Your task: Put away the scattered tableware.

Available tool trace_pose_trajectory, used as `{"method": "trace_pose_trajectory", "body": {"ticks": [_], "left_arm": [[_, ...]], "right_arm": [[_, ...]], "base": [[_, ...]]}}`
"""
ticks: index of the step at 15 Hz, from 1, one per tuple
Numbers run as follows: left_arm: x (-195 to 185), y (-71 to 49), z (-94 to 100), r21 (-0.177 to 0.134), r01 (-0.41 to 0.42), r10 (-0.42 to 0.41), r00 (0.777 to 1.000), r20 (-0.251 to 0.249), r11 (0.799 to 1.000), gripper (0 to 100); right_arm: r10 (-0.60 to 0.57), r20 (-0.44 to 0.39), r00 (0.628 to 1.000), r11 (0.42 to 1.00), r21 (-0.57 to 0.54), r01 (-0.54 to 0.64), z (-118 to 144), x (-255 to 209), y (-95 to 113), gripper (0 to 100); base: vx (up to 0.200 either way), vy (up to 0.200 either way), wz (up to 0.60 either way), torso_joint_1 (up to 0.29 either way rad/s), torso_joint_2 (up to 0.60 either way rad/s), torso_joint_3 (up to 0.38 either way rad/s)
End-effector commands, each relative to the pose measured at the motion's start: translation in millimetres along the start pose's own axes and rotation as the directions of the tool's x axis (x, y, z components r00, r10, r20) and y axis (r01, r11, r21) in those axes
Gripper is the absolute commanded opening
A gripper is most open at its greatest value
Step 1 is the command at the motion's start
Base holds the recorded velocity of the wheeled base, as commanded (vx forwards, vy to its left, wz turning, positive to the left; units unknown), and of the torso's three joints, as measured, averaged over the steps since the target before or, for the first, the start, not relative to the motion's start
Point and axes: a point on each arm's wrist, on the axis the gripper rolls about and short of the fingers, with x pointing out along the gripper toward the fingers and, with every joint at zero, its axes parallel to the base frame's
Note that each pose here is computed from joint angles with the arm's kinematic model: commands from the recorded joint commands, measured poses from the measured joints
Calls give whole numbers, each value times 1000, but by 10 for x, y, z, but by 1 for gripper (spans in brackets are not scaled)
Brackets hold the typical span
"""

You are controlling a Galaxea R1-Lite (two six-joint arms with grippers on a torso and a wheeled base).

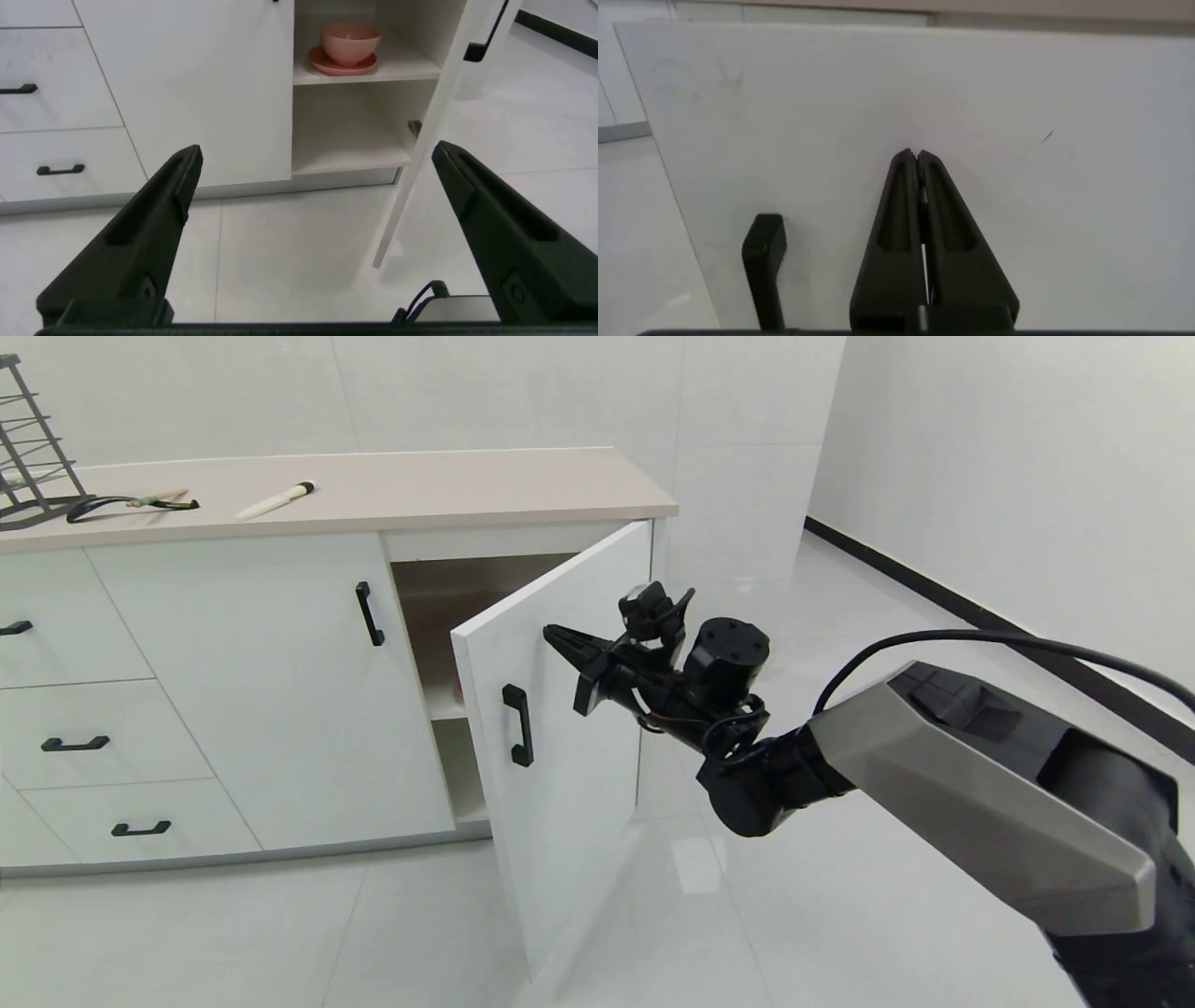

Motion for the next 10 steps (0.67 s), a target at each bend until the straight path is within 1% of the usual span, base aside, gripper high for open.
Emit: {"method": "trace_pose_trajectory", "body": {"ticks": [1,2,3,4,5,6,7,8,9,10], "left_arm": [[0,0,0,0,0,0,1000,0,1000,100],[0,0,0,0,0,0,1000,0,1000,100],[0,0,0,0,0,0,1000,0,1000,100],[0,0,0,0,0,0,1000,0,1000,100],[0,0,0,0,0,0,1000,0,1000,100],[0,0,0,0,0,0,1000,0,1000,100],[0,0,0,0,0,0,1000,0,1000,100],[0,0,0,0,0,0,1000,0,1000,100],[0,0,0,0,0,0,1000,0,1000,100],[0,0,0,0,0,0,1000,0,1000,100]], "right_arm": [[-11,34,999,1000,-19,12,28,-33,-91,0],[-19,42,999,999,-25,20,84,-56,-127,0],[-23,56,998,999,-32,25,212,-85,-142,0],[-21,56,998,999,-32,23,321,-137,-114,0],[-21,56,998,999,-34,23,485,-232,-66,0],[-23,46,999,999,-30,25,620,-386,-1,0],[-32,17,999,999,-21,33,685,-558,41,0],[-38,2,999,999,-16,38,697,-652,62,0],[-53,-7,999,998,-18,53,709,-896,99,0],[-49,21,999,998,-32,50,787,-1045,131,0]], "base": [[0,0,0,0,0,0],[0,0,0,0,0,0],[0,0,0,0,0,0],[0,0,0,0,0,0],[0,0,0,0,0,0],[0,0,0,0,0,0],[0,0,0,0,0,0],[0,0,0,0,0,0],[0,0,0,0,0,0],[0,0,0,0,0,0]]}}
